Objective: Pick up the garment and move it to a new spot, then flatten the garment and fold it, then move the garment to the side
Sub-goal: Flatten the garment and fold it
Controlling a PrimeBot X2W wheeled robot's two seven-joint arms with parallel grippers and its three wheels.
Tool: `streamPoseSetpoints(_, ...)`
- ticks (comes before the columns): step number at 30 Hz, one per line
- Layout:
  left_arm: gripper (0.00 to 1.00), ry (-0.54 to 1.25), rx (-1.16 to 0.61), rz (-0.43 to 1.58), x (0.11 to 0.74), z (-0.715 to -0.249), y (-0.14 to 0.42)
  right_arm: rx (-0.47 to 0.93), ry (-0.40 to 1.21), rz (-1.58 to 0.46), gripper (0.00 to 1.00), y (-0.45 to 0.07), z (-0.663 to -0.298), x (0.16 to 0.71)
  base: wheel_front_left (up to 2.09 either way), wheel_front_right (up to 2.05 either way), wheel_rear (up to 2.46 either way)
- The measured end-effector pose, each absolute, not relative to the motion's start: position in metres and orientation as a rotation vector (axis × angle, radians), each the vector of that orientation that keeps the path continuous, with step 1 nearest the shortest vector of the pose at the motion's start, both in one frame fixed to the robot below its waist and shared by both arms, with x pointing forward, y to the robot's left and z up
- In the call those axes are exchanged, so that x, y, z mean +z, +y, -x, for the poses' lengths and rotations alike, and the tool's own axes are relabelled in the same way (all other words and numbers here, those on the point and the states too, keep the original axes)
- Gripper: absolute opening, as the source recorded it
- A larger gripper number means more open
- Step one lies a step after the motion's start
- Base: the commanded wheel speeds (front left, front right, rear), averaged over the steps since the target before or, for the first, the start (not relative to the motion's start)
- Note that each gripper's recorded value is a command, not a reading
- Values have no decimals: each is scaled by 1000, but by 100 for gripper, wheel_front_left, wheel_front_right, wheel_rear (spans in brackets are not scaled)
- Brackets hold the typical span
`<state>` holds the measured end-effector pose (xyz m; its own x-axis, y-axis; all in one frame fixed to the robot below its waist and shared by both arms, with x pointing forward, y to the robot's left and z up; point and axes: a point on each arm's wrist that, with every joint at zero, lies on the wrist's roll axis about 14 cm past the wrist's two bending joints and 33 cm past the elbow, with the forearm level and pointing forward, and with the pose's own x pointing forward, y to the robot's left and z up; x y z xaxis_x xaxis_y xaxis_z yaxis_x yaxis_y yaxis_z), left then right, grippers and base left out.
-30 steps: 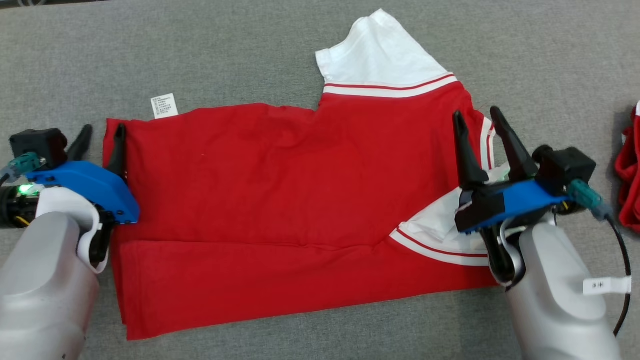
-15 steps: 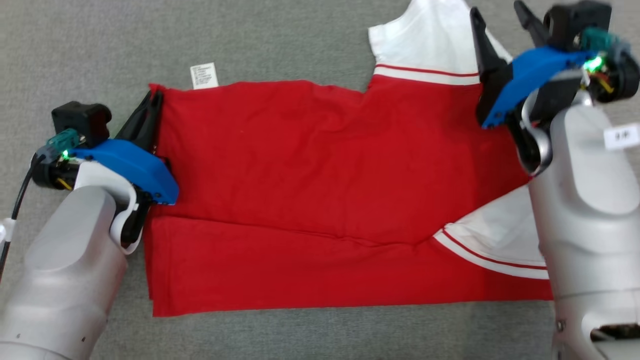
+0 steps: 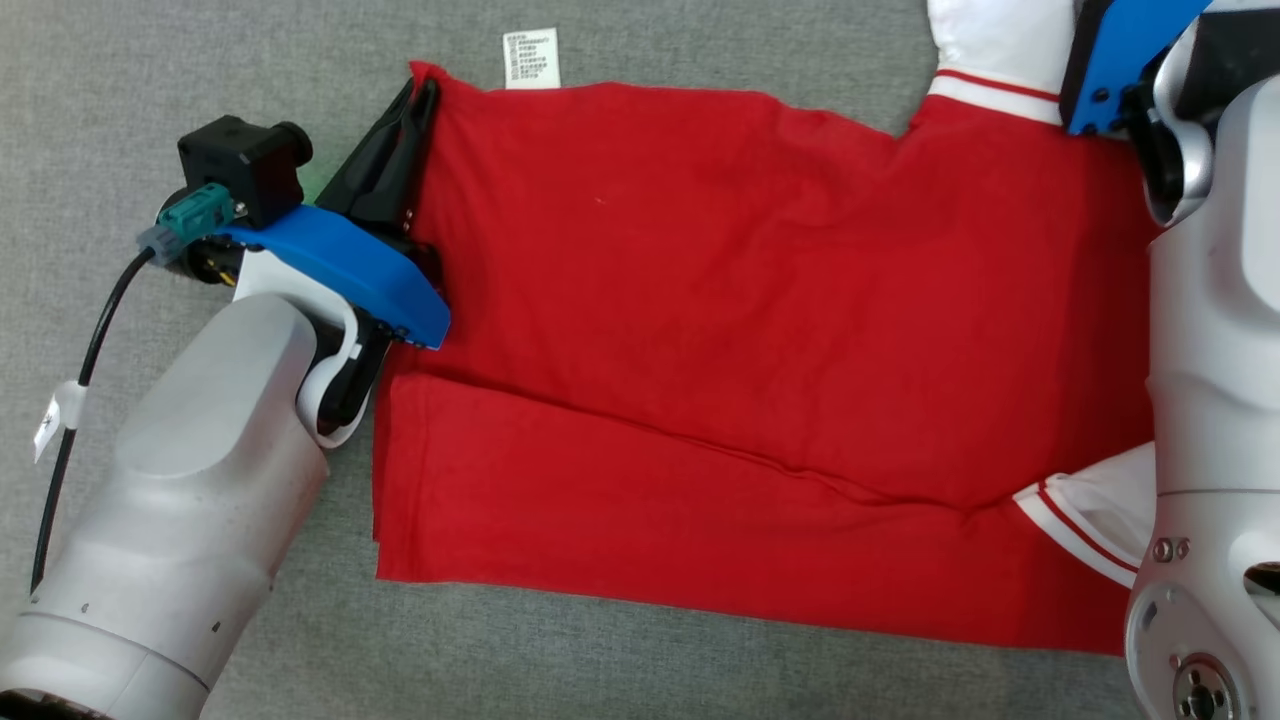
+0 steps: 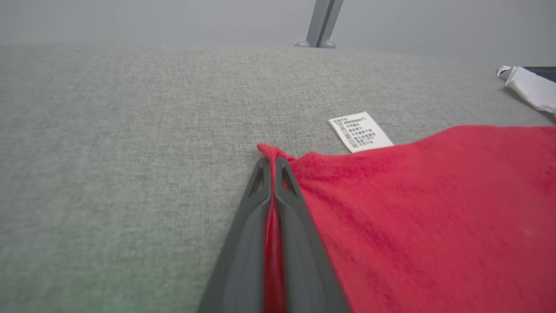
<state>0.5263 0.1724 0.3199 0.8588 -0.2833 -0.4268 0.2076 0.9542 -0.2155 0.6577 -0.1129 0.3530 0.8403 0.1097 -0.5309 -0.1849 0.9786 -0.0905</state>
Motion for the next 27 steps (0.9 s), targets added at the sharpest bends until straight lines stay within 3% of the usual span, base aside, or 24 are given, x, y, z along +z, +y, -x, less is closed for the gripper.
streamPoseSetpoints(4, 0, 481, -258, 175, 315, -526, 175, 156, 576, 143, 100, -108, -664, 342, 0, 0, 0)
streamPoseSetpoints(5, 0, 482, -259, 174, 314, -526, 176, 157, 582, 141, 87, -107, -664, 340, 0, 0, 0)
streamPoseSetpoints(6, 0, 482, -257, 178, 314, -527, 176, 158, 584, 141, 38, -106, -665, 339, 0, 0, 0)
streamPoseSetpoints(7, 0, 480, -258, 177, 314, -527, 176, 155, 587, 141, 0, -107, -665, 339, 0, 0, 0)
streamPoseSetpoints(13, 0, 459, -254, 180, 321, -531, 179, 129, 537, 148, 0, -118, -667, 352, 0, 0, 0)
streamPoseSetpoints(27, 0, 239, -152, 128, 388, -556, 213, 57, 142, 131, 0, -148, -678, 457, 0, 0, 0)
